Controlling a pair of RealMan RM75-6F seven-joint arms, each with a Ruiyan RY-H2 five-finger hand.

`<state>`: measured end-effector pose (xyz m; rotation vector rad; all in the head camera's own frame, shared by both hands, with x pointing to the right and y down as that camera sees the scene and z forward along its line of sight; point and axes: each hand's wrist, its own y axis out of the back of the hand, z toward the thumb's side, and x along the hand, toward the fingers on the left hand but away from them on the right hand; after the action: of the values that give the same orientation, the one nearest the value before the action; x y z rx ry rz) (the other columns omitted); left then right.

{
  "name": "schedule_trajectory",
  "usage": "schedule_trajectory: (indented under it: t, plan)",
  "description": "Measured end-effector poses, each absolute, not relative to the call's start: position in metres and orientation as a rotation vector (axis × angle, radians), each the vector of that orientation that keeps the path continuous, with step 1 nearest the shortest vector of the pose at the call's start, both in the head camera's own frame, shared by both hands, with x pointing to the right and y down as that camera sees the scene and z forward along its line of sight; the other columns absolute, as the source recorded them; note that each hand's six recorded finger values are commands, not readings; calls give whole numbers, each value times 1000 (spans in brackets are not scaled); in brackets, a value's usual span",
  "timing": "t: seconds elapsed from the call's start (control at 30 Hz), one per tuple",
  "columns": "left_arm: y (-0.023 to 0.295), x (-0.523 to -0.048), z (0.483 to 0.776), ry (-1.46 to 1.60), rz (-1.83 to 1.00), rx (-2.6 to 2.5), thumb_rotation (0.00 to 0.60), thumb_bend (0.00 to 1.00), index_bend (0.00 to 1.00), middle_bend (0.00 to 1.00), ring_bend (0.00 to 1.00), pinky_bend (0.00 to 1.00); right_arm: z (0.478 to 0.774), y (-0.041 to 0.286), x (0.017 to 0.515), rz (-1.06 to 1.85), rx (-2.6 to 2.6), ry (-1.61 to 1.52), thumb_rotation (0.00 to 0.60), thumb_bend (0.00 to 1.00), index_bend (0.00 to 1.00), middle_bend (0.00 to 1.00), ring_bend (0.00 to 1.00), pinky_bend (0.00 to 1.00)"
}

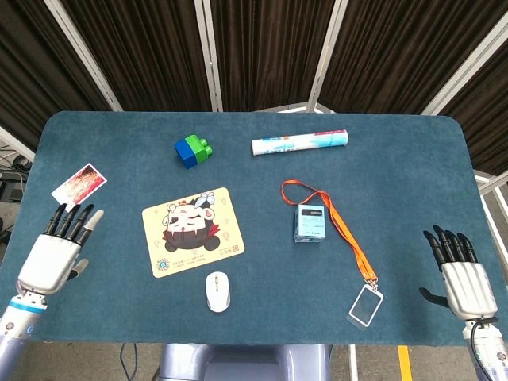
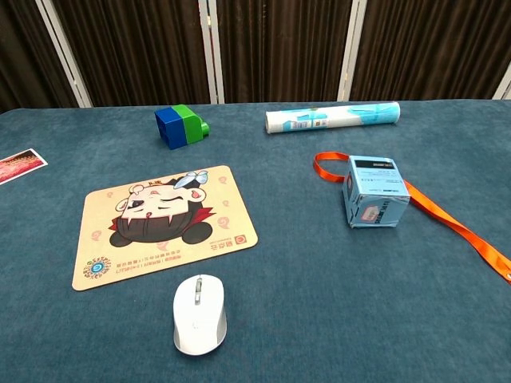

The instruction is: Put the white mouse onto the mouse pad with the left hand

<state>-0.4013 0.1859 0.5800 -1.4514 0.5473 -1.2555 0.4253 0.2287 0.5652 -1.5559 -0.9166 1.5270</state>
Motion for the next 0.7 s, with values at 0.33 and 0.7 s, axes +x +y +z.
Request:
schedule_trajectory:
  t: [0.33,0.7]
  plan:
    - [179,-341,605,188,-1032,-1585,600,197,99,0,0,0,565,229,426,1528,-1554,-917,600,87,0,0,0,0]
    - [182,-251,645,-77,-883,-1703,600,198,125,0,0,0,565,229,426,1527,-1561,-920,600,88,0,0,0,0]
